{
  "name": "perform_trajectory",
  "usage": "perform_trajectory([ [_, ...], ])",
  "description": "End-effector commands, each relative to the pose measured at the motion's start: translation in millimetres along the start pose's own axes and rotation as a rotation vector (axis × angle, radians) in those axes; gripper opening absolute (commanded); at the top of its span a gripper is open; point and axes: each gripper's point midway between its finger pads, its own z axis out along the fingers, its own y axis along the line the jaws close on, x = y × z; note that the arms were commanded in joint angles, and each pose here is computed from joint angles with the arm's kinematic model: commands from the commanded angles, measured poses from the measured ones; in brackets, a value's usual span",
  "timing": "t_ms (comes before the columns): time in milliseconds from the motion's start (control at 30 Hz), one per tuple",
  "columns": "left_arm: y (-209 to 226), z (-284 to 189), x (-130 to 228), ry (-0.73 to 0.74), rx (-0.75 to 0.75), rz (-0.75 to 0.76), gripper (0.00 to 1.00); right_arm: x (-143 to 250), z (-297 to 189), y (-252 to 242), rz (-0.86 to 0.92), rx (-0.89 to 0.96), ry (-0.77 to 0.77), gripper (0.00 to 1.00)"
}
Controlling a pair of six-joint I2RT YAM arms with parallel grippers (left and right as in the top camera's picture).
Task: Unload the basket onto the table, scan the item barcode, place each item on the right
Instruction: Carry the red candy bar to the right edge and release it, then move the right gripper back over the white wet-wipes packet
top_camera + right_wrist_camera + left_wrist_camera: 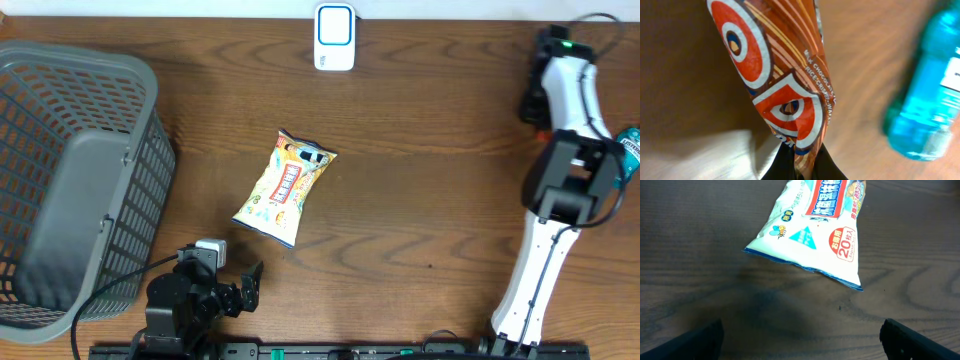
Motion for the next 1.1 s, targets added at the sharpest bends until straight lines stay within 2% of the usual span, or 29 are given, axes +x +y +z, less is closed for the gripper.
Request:
perform_trajectory([
  [0,2,0,10,0.038,-0.005,-0.012,1.00,-5,1,-40,0.159,0.044,-0.006,0.01],
  [100,1,0,10,0.038,-0.004,-0.012,1.00,-6,5,-55,0.201,0.013,0.006,0.01],
  [133,2,0,10,0.038,-0.005,-0.012,1.00,-7,3,-59,0.216,-0.004,0.004,0.10],
  [167,2,0,10,0.038,-0.005,-0.012,1.00,-9,-1,-63,0.230,-0.016,-0.003,0.22],
  [200,2,0,10,0.038,-0.005,-0.012,1.00,-12,-7,-68,0.245,-0.029,-0.017,0.42],
  [267,2,0,10,0.038,-0.005,-0.012,1.00,-19,-27,-80,0.300,-0.044,-0.059,0.94],
  [300,2,0,10,0.038,-0.005,-0.012,1.00,-22,-41,-87,0.333,-0.052,-0.088,0.99],
  [433,2,0,10,0.038,-0.005,-0.012,1.00,-33,-110,-105,0.447,-0.126,-0.212,0.99],
  [533,2,0,10,0.038,-0.005,-0.012,1.00,-33,-173,-86,0.493,-0.371,-0.266,0.99],
  [633,2,0,10,0.038,-0.005,-0.012,1.00,-18,-226,-59,0.496,-0.579,-0.256,0.99],
  [733,2,0,10,0.038,-0.005,-0.012,1.00,9,-267,-21,0.470,-0.734,-0.174,0.99],
  [900,2,0,10,0.038,-0.005,-0.012,1.00,86,-327,76,0.295,-0.984,0.116,0.99],
  [1067,2,0,10,0.038,-0.005,-0.012,1.00,160,-352,151,0.073,-0.991,0.244,0.99],
])
